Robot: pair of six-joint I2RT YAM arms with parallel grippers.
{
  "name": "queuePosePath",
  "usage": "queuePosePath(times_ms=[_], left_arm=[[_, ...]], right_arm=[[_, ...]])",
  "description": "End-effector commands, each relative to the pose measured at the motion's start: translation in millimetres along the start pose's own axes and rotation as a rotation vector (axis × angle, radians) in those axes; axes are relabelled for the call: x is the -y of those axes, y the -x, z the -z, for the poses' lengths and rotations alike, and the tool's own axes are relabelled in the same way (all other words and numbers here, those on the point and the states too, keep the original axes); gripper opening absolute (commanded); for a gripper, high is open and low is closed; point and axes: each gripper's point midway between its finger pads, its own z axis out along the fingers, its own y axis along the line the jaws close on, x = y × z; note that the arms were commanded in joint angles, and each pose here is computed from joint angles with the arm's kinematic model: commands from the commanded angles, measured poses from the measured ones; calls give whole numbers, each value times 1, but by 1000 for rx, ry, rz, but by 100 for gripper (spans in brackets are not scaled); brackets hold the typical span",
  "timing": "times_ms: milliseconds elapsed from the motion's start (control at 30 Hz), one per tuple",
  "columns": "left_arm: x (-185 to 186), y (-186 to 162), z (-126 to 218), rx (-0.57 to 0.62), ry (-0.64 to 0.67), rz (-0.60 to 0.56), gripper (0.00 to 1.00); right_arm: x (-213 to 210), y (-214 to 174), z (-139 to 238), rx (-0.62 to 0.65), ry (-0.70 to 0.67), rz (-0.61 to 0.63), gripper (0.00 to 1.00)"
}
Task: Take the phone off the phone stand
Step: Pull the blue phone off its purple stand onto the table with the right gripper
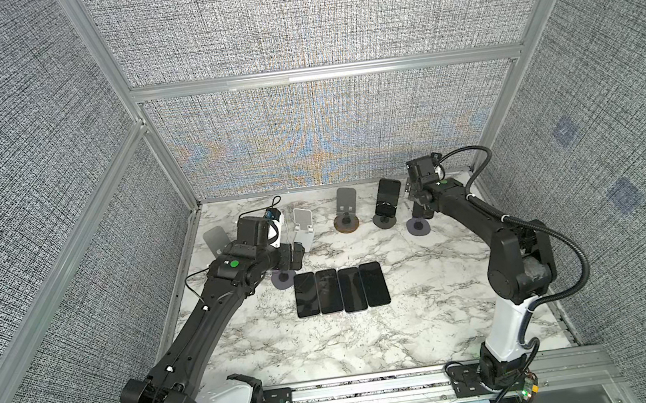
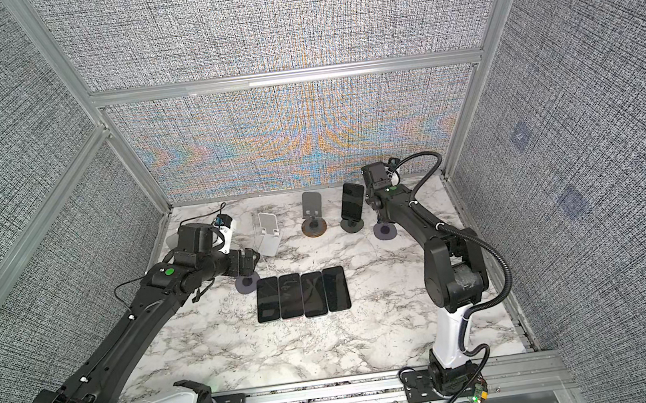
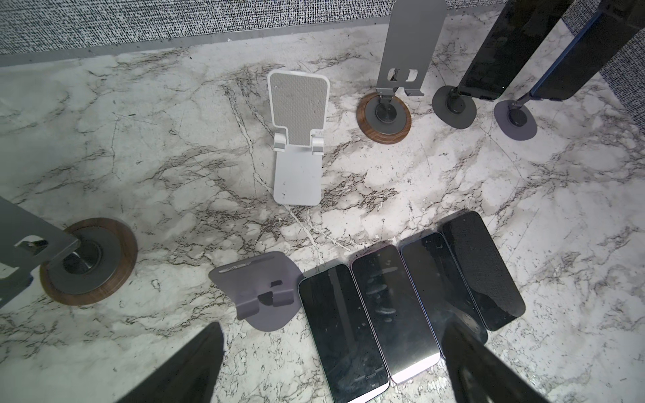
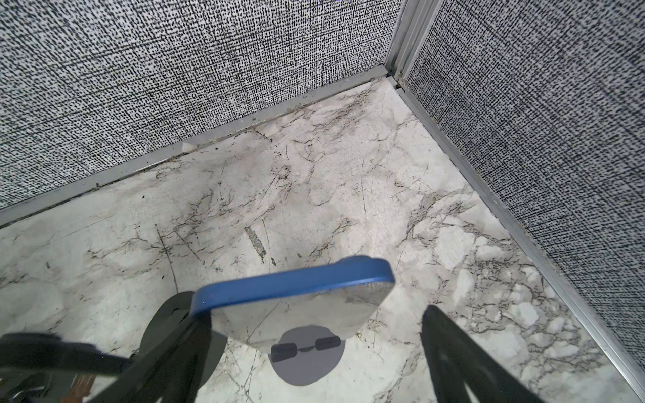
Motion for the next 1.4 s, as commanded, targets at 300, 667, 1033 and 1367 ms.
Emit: queuePosePath(times_ms=[300,667,1033,1367], left_arm=[[0,4,4,19,-3,-11,99],[-2,5,7,31,0,-6,99],[-3,6,8,35,0,0,99],[-6,9,13,54,6,6,99]], right_arm=[[-5,7,-1,35,1,39,81],[-7,5,-5,32,3,46,75],[-7,5,-5,37,5,47,66],[-7,4,-4,28,9,49,64]])
